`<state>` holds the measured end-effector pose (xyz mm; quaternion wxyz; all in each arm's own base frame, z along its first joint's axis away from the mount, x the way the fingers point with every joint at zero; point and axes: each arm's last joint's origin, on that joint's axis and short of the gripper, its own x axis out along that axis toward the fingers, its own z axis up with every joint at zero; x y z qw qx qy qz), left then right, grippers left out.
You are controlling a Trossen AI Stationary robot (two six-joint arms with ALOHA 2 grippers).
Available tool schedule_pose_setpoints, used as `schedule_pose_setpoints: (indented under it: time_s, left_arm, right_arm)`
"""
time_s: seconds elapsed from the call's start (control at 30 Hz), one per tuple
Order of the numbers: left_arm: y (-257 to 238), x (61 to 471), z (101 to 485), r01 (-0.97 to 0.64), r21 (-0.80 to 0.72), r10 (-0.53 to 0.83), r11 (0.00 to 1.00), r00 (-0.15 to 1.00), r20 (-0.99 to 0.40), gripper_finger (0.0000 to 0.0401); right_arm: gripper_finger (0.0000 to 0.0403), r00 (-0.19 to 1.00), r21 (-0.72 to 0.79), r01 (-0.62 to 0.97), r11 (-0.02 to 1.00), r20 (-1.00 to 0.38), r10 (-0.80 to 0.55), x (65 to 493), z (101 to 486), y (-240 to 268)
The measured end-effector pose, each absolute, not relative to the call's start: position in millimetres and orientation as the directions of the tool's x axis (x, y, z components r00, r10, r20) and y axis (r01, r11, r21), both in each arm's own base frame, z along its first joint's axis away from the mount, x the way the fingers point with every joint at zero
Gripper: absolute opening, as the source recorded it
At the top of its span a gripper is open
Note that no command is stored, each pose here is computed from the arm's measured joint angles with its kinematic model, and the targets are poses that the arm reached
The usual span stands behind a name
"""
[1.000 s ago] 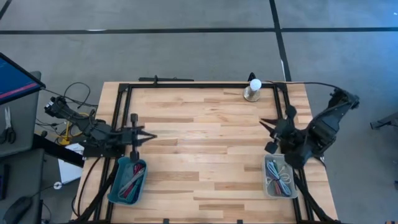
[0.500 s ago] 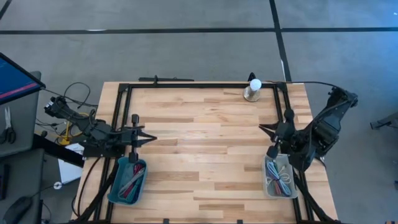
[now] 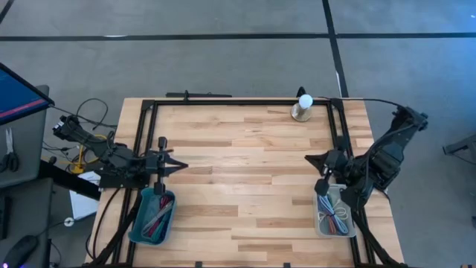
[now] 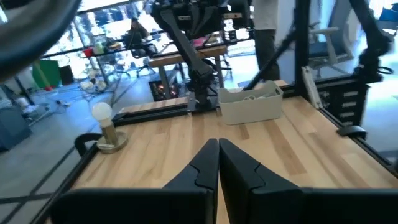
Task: Pick & Place USB Port
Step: Return to Home Position
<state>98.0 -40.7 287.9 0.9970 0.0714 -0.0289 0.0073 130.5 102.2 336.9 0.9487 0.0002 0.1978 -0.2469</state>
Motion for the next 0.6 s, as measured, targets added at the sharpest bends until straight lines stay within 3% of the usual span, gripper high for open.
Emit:
schedule_pose_setpoints:
  time_s: [0.17,0.33,0.6]
  left_arm:
    - [-47.2,106.1,285.3,0.041,0.159,-0.047,0.986,0.998,0.034,0.0012]
    - [-54.2,118.1,289.5,0.032,0.160,-0.045,0.987,0.996,0.080,0.0012]
    - [-55.1,119.6,294.1,0.018,0.188,-0.042,0.982,0.991,0.125,0.0012]
  right_arm:
    - [0.0011,0.818,-0.077,0.455,0.887,-0.358,-0.450,150.8,335.0,117.1]
    - [0.0009,0.834,-0.150,0.414,0.898,-0.333,-0.440,186.5,334.6,126.1]
    - [0.0008,0.949,-0.199,0.113,0.974,-0.269,-0.165,238.2,356.4,104.3]
